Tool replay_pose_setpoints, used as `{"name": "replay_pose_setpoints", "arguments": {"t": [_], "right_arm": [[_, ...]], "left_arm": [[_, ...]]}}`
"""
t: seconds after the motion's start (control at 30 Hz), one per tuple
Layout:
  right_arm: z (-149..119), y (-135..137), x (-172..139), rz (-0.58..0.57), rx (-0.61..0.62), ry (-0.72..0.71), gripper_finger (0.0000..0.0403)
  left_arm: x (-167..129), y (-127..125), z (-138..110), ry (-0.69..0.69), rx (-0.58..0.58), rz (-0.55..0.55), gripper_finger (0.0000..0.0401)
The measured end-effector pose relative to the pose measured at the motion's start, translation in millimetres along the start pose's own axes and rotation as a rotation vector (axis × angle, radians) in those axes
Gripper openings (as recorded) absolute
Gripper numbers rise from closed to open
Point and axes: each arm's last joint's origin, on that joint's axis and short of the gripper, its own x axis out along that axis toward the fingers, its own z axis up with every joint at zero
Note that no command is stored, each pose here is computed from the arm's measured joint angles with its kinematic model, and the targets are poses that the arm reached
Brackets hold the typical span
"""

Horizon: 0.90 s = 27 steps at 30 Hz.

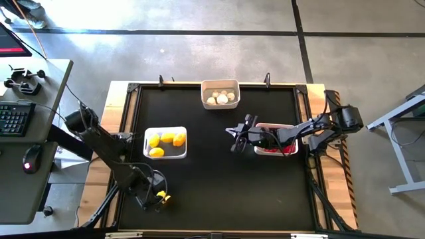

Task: Sort produce into baskets
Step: Put the yellow lemon into the transparent bin

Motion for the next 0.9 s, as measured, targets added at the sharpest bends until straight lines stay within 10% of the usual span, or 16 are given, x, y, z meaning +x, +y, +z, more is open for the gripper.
{"name": "replay_pose_setpoints", "arguments": {"t": [0.57,0.9], "right_arm": [[-0.1,0.0,0.1,0.000,0.000,0.000,0.0000],[-0.1,0.2,0.1,0.008,0.000,0.001,0.0000]], "left_arm": [[2.2,26.4,6.4,-0.036,0.091,0.301,0.0264],[-9.5,24.7,9.5,-0.100,0.533,0.273,0.0264]]}}
